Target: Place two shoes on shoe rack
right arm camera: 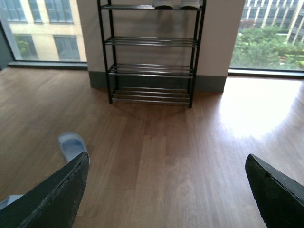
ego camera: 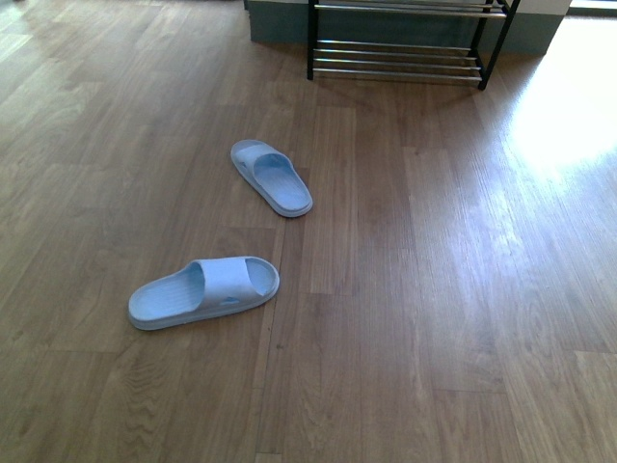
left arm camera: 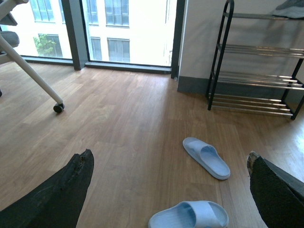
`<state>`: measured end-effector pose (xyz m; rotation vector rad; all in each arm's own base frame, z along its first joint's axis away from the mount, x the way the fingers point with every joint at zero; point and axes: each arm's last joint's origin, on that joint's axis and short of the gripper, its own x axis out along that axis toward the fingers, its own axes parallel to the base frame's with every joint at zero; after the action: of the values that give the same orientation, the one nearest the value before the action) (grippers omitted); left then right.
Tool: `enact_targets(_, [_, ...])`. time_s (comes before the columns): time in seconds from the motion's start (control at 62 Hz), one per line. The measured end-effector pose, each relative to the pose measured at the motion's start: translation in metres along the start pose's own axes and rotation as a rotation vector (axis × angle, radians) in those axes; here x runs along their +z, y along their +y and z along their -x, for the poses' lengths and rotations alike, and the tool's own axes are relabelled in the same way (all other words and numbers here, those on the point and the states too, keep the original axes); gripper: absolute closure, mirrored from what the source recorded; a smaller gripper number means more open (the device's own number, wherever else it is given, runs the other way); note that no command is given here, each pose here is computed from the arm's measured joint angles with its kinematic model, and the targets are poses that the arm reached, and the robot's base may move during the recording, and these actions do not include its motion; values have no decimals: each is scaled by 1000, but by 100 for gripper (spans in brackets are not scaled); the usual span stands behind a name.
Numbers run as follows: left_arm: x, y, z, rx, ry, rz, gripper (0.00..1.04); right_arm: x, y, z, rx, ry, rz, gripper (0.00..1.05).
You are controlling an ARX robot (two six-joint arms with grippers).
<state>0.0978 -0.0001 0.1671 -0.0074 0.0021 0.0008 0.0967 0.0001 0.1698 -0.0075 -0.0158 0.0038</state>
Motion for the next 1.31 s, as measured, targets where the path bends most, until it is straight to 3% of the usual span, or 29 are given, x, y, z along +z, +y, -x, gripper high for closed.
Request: enact_targets(1.306, [0, 0, 0, -3, 0, 0, 9, 0, 0, 0, -7, 0, 0, 9])
